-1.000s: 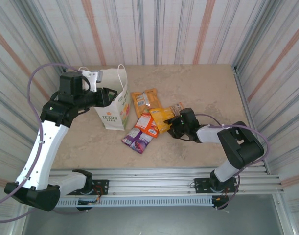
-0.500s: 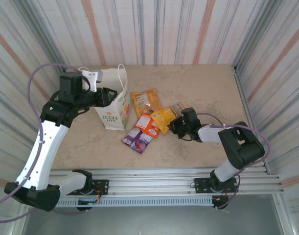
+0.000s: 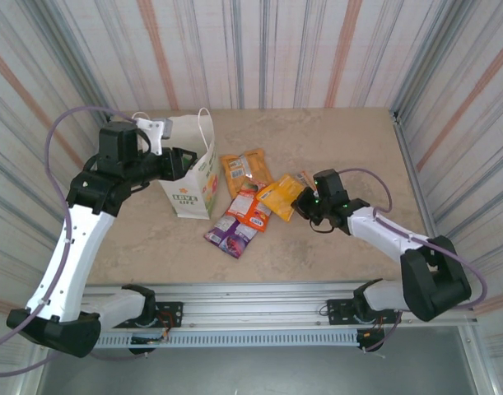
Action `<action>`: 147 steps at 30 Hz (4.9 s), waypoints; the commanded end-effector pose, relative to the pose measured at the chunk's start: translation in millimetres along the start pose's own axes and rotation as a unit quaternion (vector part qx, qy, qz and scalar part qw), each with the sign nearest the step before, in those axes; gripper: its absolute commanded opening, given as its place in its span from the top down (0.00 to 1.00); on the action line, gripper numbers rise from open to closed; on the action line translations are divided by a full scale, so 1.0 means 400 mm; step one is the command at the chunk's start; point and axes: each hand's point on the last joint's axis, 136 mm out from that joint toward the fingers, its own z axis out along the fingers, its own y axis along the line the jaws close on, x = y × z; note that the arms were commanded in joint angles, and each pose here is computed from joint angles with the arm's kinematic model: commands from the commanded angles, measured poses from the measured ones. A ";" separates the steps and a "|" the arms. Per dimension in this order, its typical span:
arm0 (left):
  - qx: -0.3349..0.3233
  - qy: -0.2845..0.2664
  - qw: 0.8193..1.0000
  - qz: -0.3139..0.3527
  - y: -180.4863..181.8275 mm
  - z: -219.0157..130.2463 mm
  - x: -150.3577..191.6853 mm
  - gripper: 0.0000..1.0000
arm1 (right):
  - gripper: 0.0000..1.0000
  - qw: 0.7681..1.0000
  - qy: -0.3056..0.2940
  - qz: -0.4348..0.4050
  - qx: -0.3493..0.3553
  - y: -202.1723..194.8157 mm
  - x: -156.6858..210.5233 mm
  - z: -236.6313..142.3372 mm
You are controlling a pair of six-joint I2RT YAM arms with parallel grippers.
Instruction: Place the snacks into the paper bag
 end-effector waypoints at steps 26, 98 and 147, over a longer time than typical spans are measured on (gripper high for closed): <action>0.212 0.014 0.954 0.210 -0.185 0.016 0.055 0.40 | 1.00 0.767 0.017 -0.628 -0.132 0.245 0.077 -0.270; -0.108 -0.031 0.978 0.177 -0.107 -0.071 -0.280 1.00 | 0.51 0.754 -0.068 -0.618 -0.212 0.368 0.061 -0.316; -0.238 0.187 0.950 0.079 0.183 0.119 -0.125 0.61 | 0.52 0.800 -0.024 -0.573 -0.177 0.304 0.069 -0.249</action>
